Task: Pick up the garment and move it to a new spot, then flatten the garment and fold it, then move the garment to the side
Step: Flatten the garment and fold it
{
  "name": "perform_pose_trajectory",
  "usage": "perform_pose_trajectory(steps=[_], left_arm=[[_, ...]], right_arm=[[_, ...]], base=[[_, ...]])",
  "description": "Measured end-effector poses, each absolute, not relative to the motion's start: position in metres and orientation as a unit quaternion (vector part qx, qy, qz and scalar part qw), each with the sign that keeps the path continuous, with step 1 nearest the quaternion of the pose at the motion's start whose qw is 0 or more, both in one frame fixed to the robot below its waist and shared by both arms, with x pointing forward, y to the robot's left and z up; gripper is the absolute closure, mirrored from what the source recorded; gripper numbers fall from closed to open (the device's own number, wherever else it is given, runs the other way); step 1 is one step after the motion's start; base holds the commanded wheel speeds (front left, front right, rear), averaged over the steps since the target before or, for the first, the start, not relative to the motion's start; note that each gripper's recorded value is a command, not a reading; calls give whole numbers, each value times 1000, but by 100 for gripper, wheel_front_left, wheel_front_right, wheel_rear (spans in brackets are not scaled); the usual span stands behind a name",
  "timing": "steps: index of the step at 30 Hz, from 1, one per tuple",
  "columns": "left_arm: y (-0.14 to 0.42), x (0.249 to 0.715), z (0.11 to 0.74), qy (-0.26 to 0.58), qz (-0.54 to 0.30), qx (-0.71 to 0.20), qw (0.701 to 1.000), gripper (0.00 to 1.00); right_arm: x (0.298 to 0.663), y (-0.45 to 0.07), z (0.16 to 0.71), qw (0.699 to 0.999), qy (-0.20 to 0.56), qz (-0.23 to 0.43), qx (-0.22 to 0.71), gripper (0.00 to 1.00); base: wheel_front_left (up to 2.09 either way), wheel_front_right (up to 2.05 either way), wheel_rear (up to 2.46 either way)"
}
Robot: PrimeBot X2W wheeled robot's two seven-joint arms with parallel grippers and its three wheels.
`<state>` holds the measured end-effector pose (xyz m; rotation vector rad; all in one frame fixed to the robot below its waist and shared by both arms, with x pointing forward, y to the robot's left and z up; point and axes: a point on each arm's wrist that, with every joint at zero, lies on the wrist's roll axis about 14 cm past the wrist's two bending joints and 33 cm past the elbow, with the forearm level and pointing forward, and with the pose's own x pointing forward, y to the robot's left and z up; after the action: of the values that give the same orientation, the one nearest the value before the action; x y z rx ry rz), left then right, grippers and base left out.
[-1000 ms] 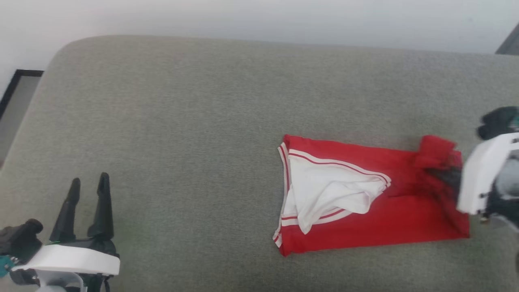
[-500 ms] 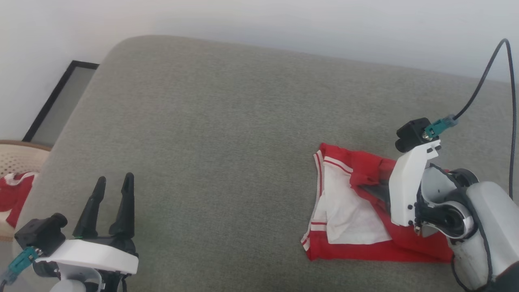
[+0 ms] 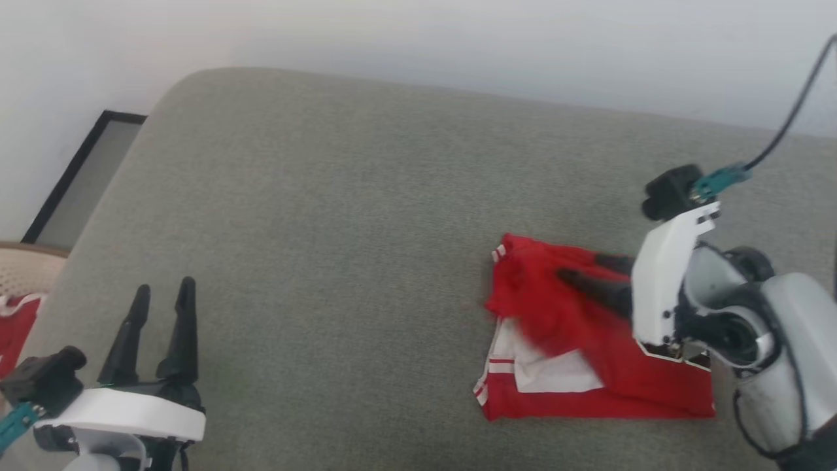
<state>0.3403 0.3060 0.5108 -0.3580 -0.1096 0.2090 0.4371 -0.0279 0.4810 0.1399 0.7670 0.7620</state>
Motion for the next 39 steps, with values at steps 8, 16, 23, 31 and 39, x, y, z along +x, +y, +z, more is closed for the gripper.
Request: perform_pose_trajectory(steps=[8, 16, 23, 31, 39], left_arm=[[298, 354, 515, -60, 84, -179, 979, 0], [287, 370, 516, -57, 60, -174, 981, 0], [277, 381, 519, -57, 37, -165, 984, 0], [271, 380, 524, -59, 21, -154, 986, 0], [273, 368, 526, -58, 17, -130, 990, 0]], right_arm=[[453, -87, 510, 905, 296, 295, 78, 0], [453, -154, 524, 949, 218, 199, 114, 0], [439, -212, 531, 977, 145, 116, 107, 0], [414, -251, 530, 992, 78, 57, 81, 0], [396, -265, 534, 998, 16, 35, 53, 0]], base=[[0, 0, 0], [0, 0, 0], [0, 0, 0], [0, 0, 0], [0, 0, 0]])
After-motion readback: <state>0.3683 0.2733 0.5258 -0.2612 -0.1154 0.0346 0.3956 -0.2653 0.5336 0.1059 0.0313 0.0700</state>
